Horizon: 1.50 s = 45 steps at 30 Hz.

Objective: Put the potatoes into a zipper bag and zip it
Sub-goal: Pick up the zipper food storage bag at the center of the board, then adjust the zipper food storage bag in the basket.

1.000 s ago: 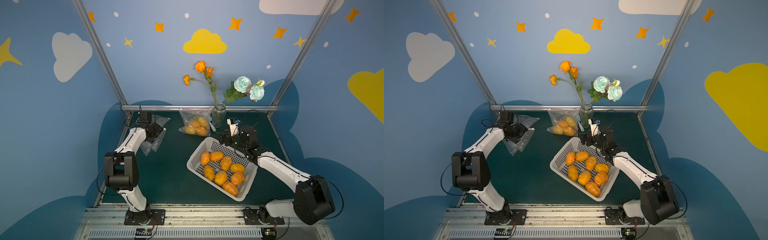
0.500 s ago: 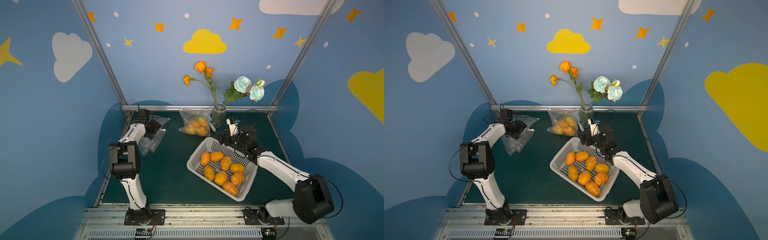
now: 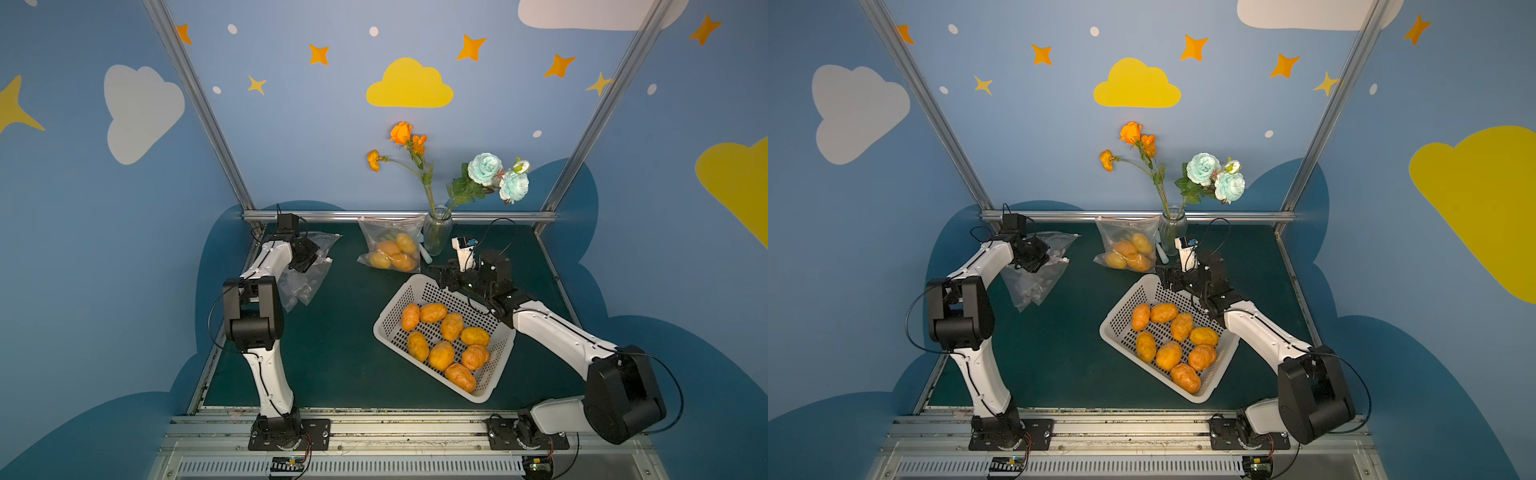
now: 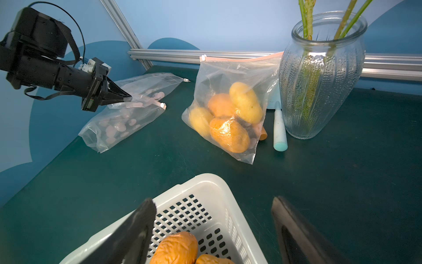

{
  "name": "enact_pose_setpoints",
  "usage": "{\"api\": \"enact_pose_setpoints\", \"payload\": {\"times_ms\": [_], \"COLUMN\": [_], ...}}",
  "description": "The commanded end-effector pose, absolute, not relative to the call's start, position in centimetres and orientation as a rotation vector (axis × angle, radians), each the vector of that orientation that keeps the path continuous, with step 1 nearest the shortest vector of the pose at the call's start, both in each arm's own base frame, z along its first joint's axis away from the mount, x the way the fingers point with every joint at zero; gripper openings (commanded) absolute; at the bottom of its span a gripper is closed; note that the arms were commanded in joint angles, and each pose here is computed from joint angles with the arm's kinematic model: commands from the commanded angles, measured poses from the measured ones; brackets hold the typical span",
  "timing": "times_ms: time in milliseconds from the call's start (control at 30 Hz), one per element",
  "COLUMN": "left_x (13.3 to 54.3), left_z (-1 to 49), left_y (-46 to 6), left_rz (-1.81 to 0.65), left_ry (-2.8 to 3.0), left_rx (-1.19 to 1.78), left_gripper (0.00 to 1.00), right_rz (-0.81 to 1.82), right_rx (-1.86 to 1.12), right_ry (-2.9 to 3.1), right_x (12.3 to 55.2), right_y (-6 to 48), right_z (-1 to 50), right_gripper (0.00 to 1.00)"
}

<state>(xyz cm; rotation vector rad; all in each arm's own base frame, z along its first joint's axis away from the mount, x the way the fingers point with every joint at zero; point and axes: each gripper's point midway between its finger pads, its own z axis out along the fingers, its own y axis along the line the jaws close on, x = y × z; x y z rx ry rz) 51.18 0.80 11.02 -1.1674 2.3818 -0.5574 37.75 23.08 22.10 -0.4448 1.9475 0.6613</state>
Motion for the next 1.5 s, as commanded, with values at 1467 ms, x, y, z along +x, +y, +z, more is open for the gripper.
{"api": "enact_pose_setpoints", "payload": {"times_ms": [1467], "left_x": [25.7], "left_z": [24.4], "left_y": [-32.2], "left_rz": [-1.452], "left_ry": [1.975], "left_rx": [0.719], "left_gripper": [0.02], "right_rz": [0.874], "right_rx": [0.275], "right_ry": [1.871], "right_x": [32.8], "right_y": [15.6], "right_z": [24.3], "right_gripper": [0.93]}}
